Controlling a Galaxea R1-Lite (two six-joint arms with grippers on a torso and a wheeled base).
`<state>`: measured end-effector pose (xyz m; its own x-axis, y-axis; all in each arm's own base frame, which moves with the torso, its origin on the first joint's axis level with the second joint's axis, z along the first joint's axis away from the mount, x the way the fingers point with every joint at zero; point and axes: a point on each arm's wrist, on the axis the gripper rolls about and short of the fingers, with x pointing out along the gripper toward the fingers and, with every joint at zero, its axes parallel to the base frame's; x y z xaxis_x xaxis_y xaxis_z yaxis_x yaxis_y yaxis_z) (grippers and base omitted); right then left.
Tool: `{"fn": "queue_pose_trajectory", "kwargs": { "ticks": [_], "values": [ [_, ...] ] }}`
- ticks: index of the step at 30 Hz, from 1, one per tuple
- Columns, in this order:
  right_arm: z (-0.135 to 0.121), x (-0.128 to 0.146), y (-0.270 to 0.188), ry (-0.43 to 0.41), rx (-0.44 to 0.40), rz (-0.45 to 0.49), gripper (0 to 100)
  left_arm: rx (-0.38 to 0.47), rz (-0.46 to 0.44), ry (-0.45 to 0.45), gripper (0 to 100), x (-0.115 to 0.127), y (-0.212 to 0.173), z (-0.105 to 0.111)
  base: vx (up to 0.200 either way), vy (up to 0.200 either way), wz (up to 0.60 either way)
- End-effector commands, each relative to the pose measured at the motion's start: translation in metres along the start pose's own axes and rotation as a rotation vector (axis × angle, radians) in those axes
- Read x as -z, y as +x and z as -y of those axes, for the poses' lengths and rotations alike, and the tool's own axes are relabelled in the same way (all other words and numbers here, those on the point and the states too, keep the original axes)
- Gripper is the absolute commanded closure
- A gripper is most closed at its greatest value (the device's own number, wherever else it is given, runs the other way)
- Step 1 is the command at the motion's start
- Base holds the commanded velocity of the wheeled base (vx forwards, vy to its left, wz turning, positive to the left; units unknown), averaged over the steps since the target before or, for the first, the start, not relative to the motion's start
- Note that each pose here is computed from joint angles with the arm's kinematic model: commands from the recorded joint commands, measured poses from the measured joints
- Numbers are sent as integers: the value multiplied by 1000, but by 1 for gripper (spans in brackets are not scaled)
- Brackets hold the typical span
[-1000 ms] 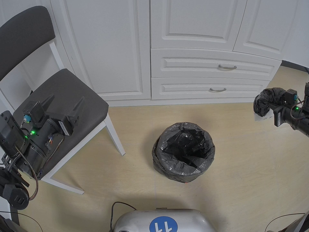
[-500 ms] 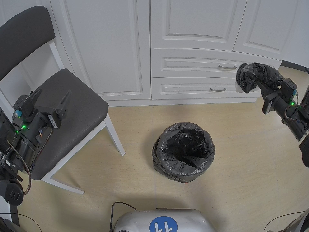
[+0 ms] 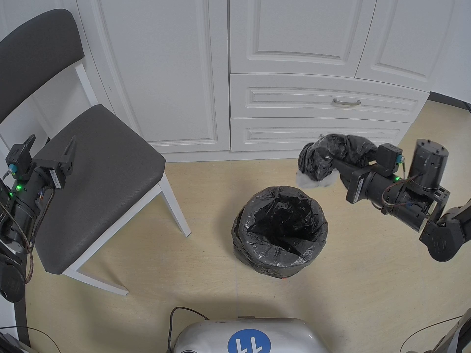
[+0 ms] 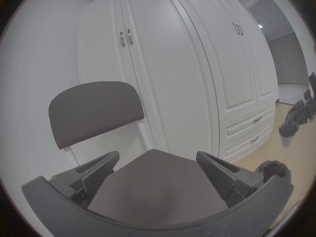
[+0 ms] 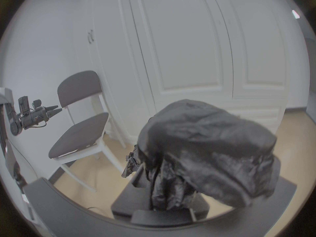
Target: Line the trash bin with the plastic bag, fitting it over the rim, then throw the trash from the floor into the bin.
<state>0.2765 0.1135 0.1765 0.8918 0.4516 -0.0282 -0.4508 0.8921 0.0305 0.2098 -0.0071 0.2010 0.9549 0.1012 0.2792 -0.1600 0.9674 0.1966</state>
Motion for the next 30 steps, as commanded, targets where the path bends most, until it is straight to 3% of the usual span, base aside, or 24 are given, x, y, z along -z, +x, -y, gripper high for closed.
{"fn": "queue_pose_trajectory", "kwargs": {
  "ticks": [1, 3, 6, 12, 16, 19, 23, 30],
  "values": [
    [-6, -13, 22, 166, -16, -103, 100, -14, 8, 18, 0, -1, -2, -8, 0, 0, 0],
    [-7, -27, 32, 334, 3, -205, 100, -13, 5, 19, 0, 0, -2, -8, 0, 0, 0],
    [-6, -38, 44, 484, 36, -331, 100, -9, -3, 20, 0, 2, -3, -7, 0, 0, 0],
    [0, -27, 71, 670, 11, -520, 100, 24, -14, 23, 0, 5, -6, -6, 0, 0, 0],
    [6, 1, 86, 690, 0, -599, 100, 29, -14, 23, 0, 5, -7, -6, 0, 0, 0],
    [9, 39, 104, 688, 28, -686, 100, 28, -13, 23, 0, 5, -7, -6, 0, 0, 0],
    [19, 68, 116, 672, 53, -734, 100, 29, -16, 23, 0, 6, -6, -6, 0, 0, 0],
    [37, 79, 115, 639, 68, -725, 100, 30, -20, 24, 0, 7, -6, -6, 0, 0, 0]
  ]
}}
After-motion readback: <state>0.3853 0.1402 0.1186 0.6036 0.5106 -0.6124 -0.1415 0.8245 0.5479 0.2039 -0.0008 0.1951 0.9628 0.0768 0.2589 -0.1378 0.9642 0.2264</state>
